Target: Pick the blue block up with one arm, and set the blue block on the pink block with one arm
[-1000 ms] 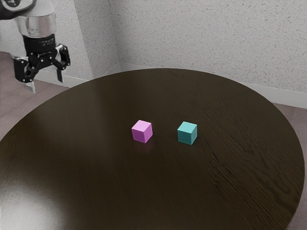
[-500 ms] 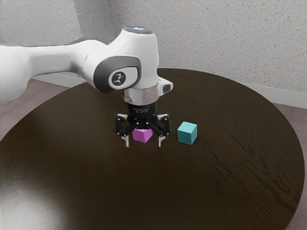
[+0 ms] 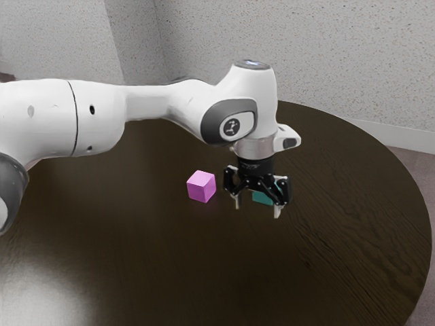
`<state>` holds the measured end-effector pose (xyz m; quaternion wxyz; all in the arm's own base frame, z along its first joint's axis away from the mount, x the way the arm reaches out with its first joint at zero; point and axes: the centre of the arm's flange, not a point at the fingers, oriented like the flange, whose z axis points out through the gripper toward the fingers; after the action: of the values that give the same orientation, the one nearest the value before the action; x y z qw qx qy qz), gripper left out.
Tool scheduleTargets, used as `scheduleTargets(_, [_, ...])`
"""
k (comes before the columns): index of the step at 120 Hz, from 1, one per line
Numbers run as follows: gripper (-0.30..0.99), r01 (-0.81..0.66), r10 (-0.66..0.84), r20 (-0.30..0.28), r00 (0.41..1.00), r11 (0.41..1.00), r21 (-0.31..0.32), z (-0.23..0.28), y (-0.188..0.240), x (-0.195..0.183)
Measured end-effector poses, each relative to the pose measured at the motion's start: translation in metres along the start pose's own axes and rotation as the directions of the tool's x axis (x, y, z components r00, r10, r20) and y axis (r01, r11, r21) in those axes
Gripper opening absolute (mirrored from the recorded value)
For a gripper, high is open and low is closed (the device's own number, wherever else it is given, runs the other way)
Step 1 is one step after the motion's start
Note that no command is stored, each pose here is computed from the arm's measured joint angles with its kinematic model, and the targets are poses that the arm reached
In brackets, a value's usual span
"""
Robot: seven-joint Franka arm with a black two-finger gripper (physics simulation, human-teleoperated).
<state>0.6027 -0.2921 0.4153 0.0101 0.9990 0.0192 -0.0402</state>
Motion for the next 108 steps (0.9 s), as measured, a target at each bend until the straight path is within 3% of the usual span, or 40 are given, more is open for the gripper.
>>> scheduleTargets(41, [0.69, -0.152, 0.152, -0.009, 0.988, 0.988, -0.031, 0.037, -0.047, 0.080])
scheduleTargets(66, [0.69, -0.241, 0.236, -0.080, 0.968, 0.969, -0.055, 0.041, -0.056, 0.121])
scheduleTargets(87, [0.69, -0.289, 0.283, -0.091, 0.955, 0.956, -0.057, 0.061, -0.070, 0.136])
scheduleTargets(108, [0.69, -0.333, 0.320, -0.153, 0.935, 0.941, -0.065, 0.069, -0.076, 0.158])
